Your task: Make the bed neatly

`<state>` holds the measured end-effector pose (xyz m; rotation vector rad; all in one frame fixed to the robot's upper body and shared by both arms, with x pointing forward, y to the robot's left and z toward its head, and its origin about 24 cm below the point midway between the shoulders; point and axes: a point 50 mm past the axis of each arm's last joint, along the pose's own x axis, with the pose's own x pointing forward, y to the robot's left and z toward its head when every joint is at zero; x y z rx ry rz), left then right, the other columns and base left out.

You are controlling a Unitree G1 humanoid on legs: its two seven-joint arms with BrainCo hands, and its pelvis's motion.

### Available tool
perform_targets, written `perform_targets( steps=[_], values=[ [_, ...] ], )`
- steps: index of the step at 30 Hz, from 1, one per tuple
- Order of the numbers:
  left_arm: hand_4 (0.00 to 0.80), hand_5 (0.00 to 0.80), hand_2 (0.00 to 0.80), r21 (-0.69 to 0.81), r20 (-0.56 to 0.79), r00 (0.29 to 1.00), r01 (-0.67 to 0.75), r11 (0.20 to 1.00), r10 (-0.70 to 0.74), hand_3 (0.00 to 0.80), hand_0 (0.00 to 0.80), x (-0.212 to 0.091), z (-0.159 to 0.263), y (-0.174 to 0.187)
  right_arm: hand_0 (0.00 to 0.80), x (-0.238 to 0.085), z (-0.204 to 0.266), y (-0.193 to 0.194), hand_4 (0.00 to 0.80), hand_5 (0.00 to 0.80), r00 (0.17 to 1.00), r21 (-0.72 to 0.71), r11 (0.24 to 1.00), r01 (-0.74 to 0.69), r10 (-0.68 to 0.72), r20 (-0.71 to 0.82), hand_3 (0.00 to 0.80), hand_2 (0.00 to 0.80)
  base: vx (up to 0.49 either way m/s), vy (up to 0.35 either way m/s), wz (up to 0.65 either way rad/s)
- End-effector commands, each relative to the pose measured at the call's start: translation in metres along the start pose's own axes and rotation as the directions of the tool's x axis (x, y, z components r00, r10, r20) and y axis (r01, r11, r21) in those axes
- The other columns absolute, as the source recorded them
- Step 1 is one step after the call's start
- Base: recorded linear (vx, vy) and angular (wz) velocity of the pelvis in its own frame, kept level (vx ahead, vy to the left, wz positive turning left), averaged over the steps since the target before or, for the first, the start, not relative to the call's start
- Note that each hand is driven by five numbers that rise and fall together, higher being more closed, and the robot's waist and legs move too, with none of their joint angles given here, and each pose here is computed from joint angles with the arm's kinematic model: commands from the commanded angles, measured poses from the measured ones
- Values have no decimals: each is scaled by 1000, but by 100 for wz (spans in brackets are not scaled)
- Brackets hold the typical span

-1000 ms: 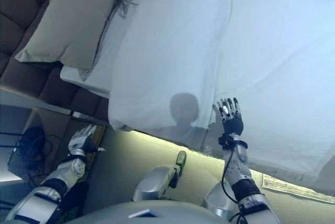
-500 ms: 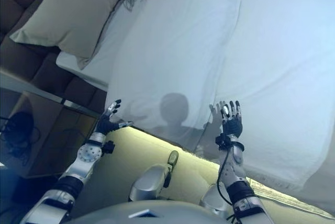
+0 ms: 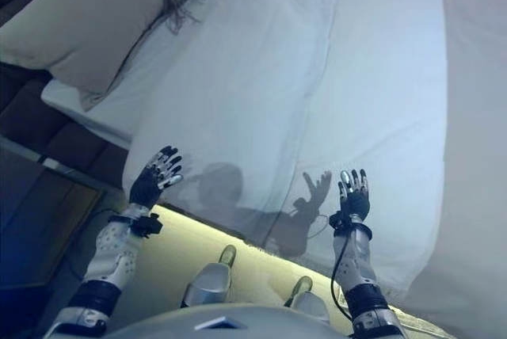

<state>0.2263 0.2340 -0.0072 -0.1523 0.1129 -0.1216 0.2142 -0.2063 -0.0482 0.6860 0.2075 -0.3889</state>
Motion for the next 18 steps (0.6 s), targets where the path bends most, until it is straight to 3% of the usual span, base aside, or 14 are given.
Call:
perform_targets(
  steps=[1, 6, 18],
  values=[
    [0, 0, 0, -48, 55, 998, 7, 999, -4, 0, 0, 2, 12, 4, 0, -1, 17, 3, 0, 0, 993, -3, 995, -101, 101, 54, 0, 0, -115, -128, -6],
    [0, 0, 0, -52, 48, 998, -49, 997, 52, 0, 0, -14, 8, 18, 0, -16, 19, -25, 0, 0, 977, -69, 975, -212, 213, 5, 0, 0, -109, -104, -3],
    [0, 0, 0, -92, 51, 992, -107, 990, 112, 0, 0, -14, 7, 11, 0, -15, 1, -9, 0, 0, 980, -116, 974, -196, 191, -53, 0, 0, -6, -18, -3]
  ],
)
